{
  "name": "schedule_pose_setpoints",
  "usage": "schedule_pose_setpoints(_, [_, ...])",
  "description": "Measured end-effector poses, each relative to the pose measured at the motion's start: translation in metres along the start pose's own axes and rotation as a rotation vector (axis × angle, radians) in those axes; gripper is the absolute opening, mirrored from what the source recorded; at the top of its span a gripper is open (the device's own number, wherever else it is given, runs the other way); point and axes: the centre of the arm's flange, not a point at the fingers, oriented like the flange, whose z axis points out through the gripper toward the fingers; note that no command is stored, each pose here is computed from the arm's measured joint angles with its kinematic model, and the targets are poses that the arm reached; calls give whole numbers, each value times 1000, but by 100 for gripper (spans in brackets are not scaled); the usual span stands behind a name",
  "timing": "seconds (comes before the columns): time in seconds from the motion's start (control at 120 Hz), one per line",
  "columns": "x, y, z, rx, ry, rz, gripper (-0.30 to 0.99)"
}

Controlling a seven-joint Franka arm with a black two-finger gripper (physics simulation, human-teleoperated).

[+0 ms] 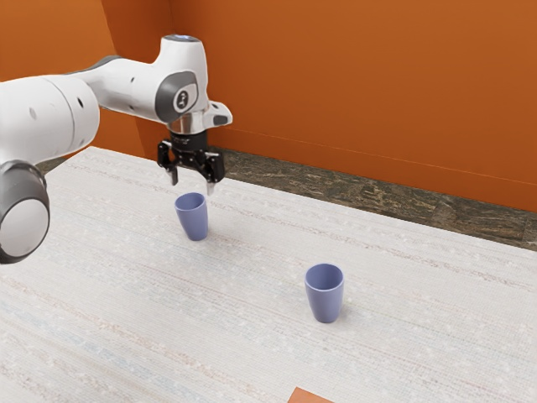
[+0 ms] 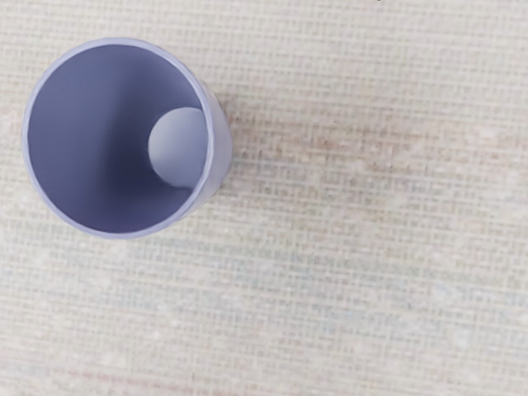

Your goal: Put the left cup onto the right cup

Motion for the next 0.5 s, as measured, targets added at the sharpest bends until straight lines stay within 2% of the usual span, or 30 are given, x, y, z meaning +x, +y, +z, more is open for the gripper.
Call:
schedule_pose_setpoints(0.275, [27,-29,47,-6,14,-91,69])
schedule_pose_setpoints(0.5, [55,-22,71,-27,75,-87,69])
